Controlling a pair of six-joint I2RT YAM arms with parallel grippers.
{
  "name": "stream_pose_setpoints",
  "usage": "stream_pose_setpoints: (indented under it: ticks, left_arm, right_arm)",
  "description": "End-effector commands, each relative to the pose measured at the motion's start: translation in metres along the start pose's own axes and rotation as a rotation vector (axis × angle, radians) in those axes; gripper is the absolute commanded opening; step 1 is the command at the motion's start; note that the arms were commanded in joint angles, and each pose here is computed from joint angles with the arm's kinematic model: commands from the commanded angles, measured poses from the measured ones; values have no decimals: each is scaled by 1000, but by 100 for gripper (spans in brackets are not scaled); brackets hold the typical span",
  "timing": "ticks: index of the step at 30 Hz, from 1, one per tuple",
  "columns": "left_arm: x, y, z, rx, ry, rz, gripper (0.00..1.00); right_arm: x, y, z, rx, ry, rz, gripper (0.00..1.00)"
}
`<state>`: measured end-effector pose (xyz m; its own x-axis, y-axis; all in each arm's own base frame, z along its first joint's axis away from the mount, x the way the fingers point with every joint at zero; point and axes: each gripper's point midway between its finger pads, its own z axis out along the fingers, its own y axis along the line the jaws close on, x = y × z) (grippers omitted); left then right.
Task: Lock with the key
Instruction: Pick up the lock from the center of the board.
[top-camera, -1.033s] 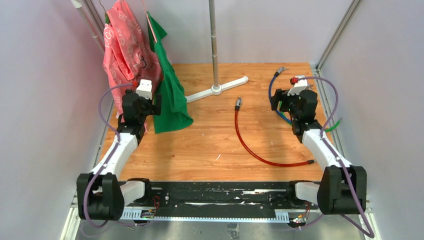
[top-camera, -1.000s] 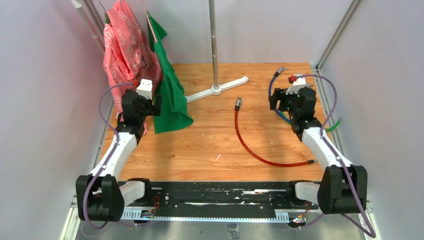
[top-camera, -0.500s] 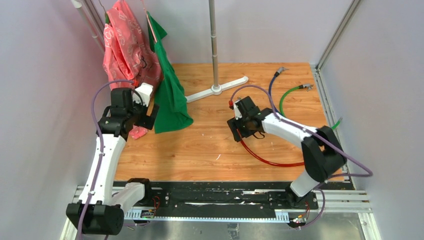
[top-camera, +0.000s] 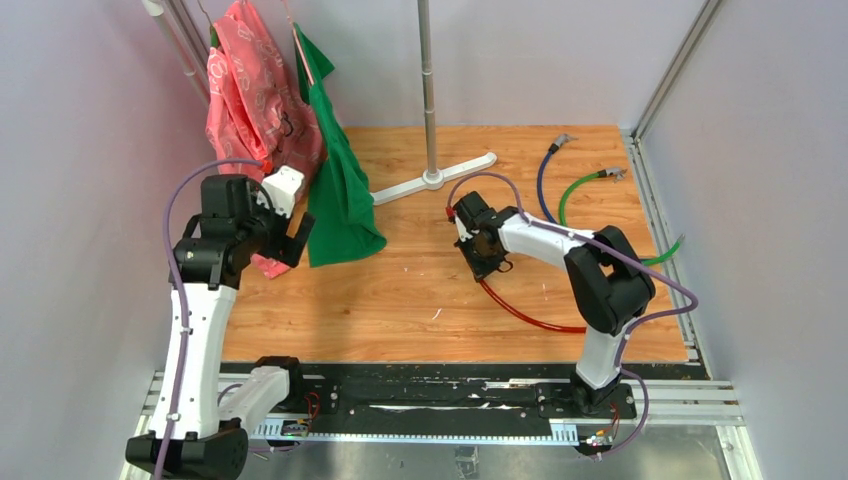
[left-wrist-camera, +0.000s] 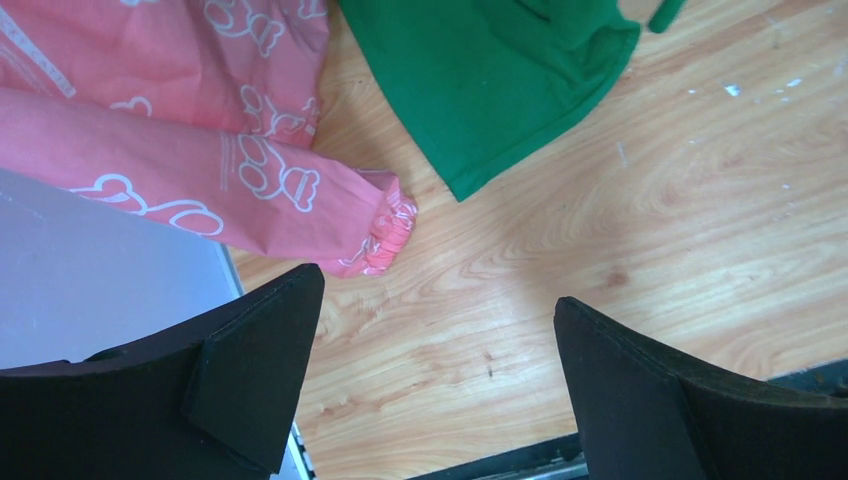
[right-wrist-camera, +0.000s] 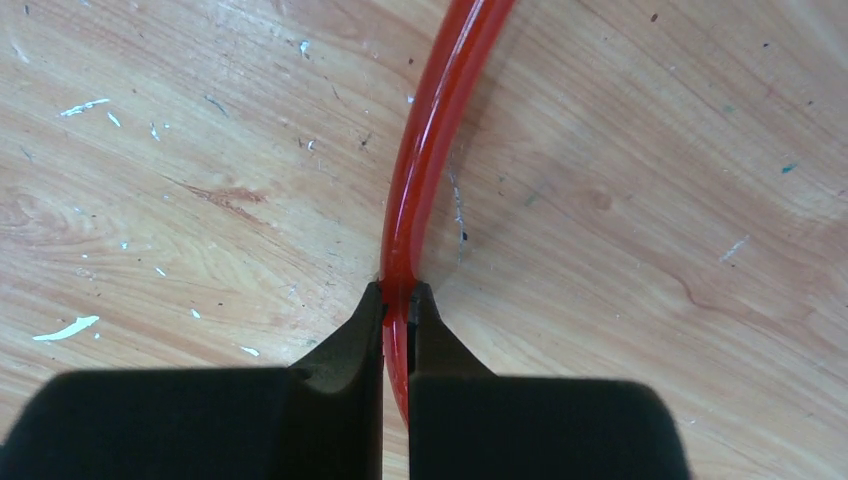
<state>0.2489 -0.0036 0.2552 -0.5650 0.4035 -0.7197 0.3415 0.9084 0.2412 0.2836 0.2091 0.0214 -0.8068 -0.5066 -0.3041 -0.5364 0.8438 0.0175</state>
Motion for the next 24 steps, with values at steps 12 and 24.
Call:
stream_pose_setpoints:
  ticks: [12, 24]
  left_arm:
    - [-71, -108, -84, 636, -242, -33, 64]
    - [-87, -235, -25, 828, 85, -68, 67]
  right_arm:
    - [-43, 58, -50, -99, -550, 55, 0]
    - [-50, 73, -70, -212, -763, 223, 0]
